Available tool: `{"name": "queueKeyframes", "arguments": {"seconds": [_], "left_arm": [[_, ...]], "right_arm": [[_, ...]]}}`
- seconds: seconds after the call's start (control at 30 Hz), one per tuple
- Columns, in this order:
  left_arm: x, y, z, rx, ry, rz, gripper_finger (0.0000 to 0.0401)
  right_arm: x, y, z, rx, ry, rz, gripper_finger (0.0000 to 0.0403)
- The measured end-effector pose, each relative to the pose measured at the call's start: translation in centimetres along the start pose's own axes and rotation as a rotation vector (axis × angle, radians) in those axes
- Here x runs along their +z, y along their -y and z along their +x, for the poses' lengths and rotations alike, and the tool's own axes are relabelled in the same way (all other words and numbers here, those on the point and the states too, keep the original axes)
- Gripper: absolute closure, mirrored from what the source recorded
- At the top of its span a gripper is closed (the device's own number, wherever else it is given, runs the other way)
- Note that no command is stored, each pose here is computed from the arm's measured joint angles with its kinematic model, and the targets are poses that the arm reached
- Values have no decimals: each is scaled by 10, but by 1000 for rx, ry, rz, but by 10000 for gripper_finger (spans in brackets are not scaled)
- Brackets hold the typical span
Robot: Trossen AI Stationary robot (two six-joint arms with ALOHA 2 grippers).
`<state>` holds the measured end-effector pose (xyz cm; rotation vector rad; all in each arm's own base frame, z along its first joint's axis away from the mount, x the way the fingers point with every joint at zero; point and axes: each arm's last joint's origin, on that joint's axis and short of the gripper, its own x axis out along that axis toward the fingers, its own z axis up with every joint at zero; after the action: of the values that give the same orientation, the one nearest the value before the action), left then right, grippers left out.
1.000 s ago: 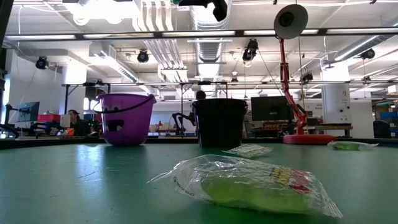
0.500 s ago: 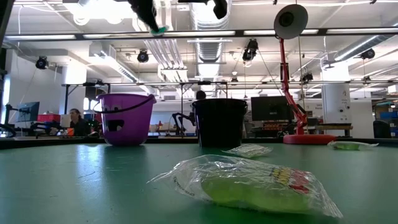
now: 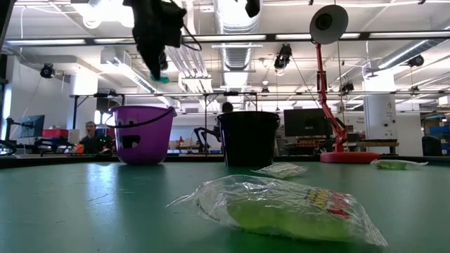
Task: Sort candy
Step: Put the blue gummy into the violet bucket
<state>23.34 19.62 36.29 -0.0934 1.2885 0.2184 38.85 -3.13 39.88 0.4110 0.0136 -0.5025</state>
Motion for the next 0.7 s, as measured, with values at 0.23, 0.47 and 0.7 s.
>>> {"name": "queueKeyframes", "arguments": {"seconds": [0.23,0.47,0.7], "left_arm": [[-7,-4,27,-19,-43,-12,401],[-11,-8,34,49,-122,-47,400],[-11,-9,33,59,-123,-58,367]], "right_arm": [[4,4,-8,-22,-32,-28,293],[7,6,-10,-26,-35,-71,293],[9,9,-11,-38,-39,-74,296]]}}
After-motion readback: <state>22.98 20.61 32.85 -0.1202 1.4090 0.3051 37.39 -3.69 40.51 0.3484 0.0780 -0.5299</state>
